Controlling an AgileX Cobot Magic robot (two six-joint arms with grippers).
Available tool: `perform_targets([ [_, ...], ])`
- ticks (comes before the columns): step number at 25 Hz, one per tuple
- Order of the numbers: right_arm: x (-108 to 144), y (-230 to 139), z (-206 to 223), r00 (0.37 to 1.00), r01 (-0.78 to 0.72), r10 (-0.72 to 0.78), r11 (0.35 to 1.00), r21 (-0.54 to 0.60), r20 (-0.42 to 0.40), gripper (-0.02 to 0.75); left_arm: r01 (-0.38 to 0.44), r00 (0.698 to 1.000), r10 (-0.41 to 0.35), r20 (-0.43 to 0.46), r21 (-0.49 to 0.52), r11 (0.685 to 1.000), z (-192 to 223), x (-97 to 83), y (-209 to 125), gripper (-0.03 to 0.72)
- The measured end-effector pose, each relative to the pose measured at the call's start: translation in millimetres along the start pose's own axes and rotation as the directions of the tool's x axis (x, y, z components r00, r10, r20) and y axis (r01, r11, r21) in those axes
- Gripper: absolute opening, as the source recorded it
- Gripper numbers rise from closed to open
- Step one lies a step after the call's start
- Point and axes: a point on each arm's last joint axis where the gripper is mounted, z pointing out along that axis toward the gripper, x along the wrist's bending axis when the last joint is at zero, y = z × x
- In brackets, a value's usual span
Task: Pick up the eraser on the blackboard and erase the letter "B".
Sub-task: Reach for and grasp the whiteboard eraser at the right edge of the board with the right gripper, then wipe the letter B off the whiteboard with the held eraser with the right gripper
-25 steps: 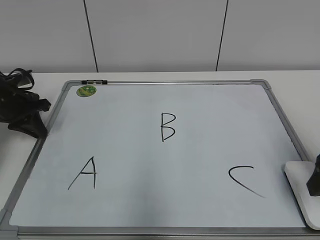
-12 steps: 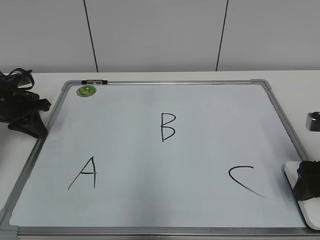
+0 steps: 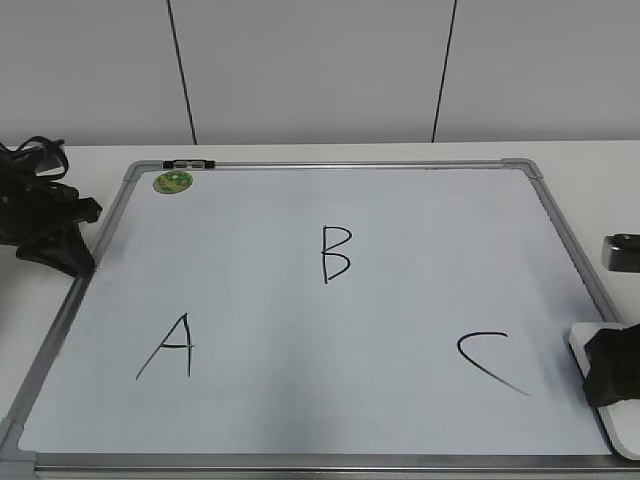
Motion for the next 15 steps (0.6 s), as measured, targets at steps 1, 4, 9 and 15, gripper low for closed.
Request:
perform_targets([
  [1,-0.1,0.1,0.5,1.0,0.0,0.0,1.0,0.0,0.0,0.563,0.0,1.0,0.0,0.0,0.0,1.0,0.0,0.0,0.0,0.03],
  [4,0.0,0.3,0.5,1.0,-0.001,0.001,1.0,-0.002,0.0,0.547,0.0,1.0,0.0,0.0,0.0,1.0,0.0,0.0,0.0,0.03],
  [9,0.3,4.0,-1.6,1.0,0.0,0.0,1.0,0.002,-0.003,0.544,0.0,1.0,0.0,0.0,0.001,1.0,0.3,0.1,0.0,0.03],
  [15,2.7,17.5,-16.0,1.0,0.009,-0.008,0.999,0.039,-0.02,0.543,0.002,1.0,-0.002,0.002,0.002,1.0,0.3,-0.1,-0.1,0.03],
])
